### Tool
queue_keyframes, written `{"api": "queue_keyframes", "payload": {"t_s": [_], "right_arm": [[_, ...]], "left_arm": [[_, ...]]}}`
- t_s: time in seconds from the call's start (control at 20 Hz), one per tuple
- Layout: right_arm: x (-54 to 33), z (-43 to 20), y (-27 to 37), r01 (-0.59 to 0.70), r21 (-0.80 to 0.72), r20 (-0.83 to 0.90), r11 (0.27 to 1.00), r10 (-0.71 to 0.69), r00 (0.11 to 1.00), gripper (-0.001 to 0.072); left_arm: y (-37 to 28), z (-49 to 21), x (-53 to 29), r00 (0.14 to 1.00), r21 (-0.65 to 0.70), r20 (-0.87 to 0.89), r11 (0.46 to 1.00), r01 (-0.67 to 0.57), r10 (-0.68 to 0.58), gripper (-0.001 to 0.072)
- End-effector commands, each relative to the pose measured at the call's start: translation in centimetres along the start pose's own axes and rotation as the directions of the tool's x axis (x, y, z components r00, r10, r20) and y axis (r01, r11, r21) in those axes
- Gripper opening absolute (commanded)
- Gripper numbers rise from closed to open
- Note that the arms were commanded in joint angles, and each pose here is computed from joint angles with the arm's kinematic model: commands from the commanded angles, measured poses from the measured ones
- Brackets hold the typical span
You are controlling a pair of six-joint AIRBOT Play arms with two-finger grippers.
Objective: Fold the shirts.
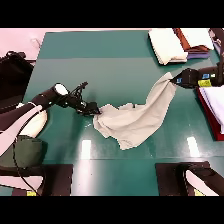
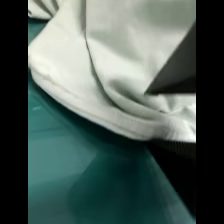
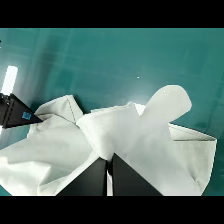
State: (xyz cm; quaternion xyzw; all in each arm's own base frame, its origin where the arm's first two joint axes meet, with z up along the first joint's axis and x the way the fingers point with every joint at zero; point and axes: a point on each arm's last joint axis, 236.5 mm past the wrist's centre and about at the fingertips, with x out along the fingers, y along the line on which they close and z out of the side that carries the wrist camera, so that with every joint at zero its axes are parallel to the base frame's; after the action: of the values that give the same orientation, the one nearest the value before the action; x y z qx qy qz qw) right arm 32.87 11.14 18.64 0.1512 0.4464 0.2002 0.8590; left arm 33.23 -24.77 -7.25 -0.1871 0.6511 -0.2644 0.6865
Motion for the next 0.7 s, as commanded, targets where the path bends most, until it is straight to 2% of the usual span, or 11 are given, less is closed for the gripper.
{"api": "queue_keyframes", "payload": {"t_s": [0.0,0.1,0.15,0.2,0.3,0.45,0.55,0.65], "right_arm": [[-0.2,0.4,0.2,-0.005,-0.003,0.015,1.0,0.005,1.0,0.0018],[-1.6,2.3,1.1,-0.006,-0.029,0.08,1.0,0.008,0.997,0.0018],[-2.9,3.6,1.8,-0.003,-0.057,0.126,0.998,0.01,0.992,0.0018],[-4.5,4.9,2.7,0.001,-0.085,0.171,0.996,0.014,0.985,0.0018],[-8.3,7.4,5.1,0.005,-0.154,0.272,0.988,0.037,0.962,0.0018],[-15.2,10.1,9.1,0.03,-0.26,0.42,0.965,0.085,0.904,0.0018],[-19.5,10.8,11.6,0.056,-0.319,0.499,0.946,0.118,0.858,0.0018],[-23.2,11.0,13.5,0.089,-0.36,0.566,0.929,0.141,0.812,0.0018]], "left_arm": [[-1.0,0.1,0.0,1.0,0.017,0.0,1.0,0.018,-0.018,0.003],[-2.8,1.8,-2.9,0.998,0.061,0.031,0.997,0.045,-0.047,0.0025],[-4.4,3.9,-6.1,0.992,0.105,0.104,0.993,0.056,-0.067,0.0025],[-6.4,6.3,-10.5,0.973,0.163,0.213,0.985,0.053,-0.087,0.0025],[-11.2,9.5,-21.9,0.879,0.289,0.453,0.957,0.012,-0.148,0.0025],[-19.3,7.4,-40.2,0.625,0.439,0.746,0.876,-0.201,-0.231,0.0025],[-24.2,1.9,-50.2,0.418,0.448,0.865,0.804,-0.391,-0.278,0.0024],[-27.7,-4.0,-56.4,0.255,0.42,0.907,0.762,-0.493,-0.335,0.0024]]}}
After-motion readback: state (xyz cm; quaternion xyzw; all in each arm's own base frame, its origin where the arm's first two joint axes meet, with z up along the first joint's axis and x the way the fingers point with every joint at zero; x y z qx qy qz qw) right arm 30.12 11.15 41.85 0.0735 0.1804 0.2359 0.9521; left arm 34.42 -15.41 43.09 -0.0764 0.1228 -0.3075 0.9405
